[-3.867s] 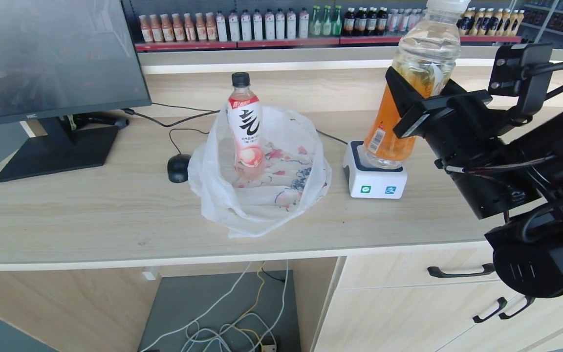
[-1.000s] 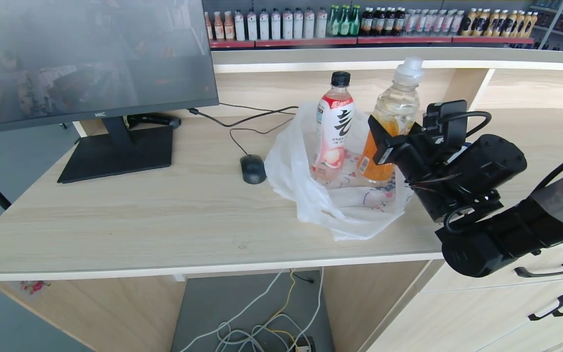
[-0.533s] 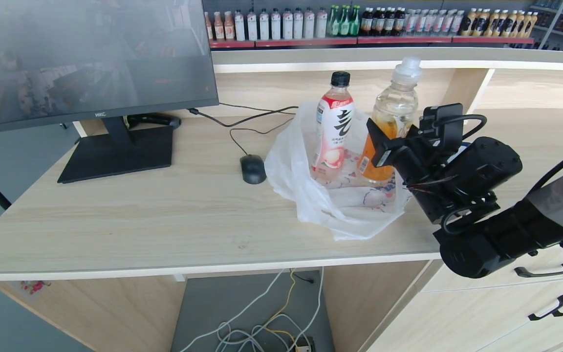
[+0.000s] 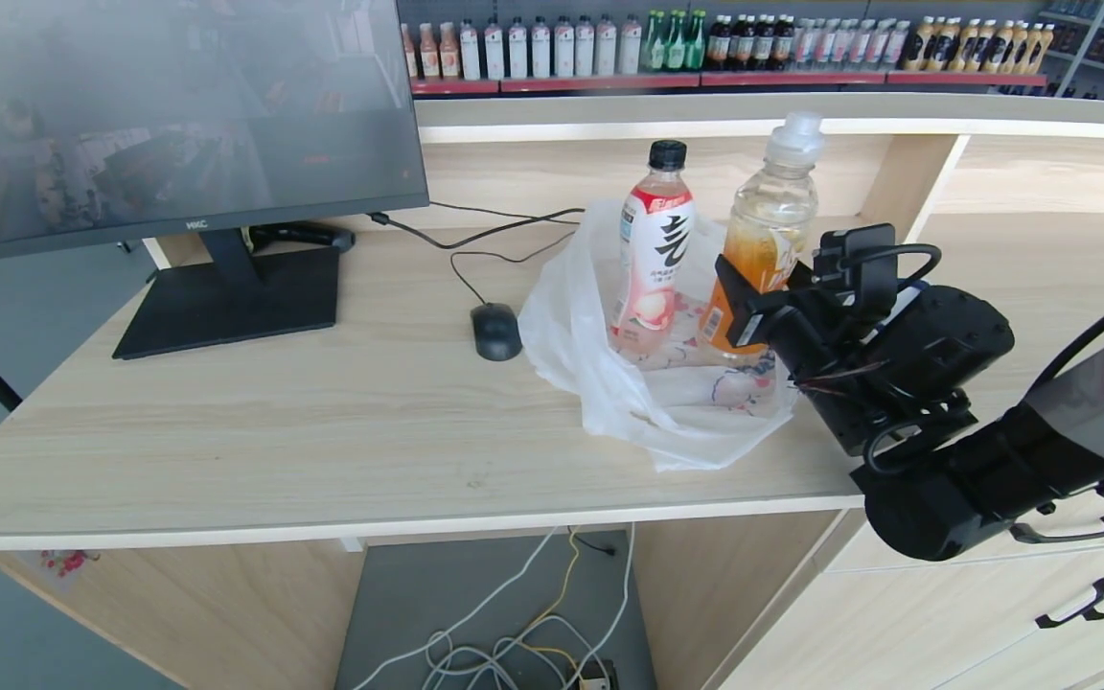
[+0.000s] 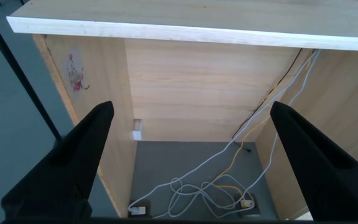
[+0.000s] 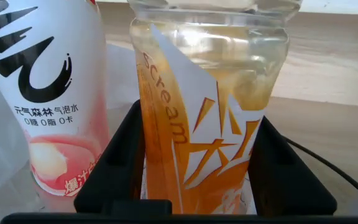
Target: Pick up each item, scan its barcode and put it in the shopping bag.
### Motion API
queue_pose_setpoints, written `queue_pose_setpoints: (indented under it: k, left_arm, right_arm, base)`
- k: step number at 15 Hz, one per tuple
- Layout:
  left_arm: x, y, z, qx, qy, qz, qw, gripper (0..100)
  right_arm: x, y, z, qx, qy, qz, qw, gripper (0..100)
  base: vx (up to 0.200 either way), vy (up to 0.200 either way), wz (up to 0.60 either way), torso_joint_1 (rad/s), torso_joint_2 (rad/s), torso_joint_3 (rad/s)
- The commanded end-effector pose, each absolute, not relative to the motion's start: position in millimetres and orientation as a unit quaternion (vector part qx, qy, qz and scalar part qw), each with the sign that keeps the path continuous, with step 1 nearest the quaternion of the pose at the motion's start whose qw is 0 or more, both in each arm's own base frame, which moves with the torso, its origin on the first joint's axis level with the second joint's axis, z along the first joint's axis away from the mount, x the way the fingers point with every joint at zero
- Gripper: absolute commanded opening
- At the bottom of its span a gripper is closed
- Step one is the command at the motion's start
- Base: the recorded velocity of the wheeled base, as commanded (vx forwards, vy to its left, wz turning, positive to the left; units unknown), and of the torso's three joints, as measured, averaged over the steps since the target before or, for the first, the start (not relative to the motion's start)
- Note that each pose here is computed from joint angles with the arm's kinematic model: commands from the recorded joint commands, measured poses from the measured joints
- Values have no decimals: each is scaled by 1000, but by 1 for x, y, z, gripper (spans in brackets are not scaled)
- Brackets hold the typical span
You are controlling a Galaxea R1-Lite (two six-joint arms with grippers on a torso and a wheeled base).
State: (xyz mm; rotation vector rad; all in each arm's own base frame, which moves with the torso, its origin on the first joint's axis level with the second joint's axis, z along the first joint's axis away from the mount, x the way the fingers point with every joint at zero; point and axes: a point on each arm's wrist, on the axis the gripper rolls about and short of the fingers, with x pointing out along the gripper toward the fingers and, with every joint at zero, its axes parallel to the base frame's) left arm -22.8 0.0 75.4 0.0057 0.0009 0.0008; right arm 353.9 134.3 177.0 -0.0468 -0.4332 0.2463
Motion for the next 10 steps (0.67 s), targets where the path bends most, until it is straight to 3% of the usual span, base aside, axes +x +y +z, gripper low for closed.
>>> queue_pose_setpoints:
  k: [1, 10]
  left_arm:
    - [-23, 0, 75, 3, 1, 1, 1000, 100]
    - [-23, 0, 75, 2, 0, 1, 1000, 100]
  right_arm:
    - [353, 134, 170, -26, -201, 123, 971, 0]
    - [353, 130, 166, -32, -194, 115, 974, 0]
  base:
    - [0, 0, 0, 0, 0, 0]
    - [0, 0, 0, 0, 0, 0]
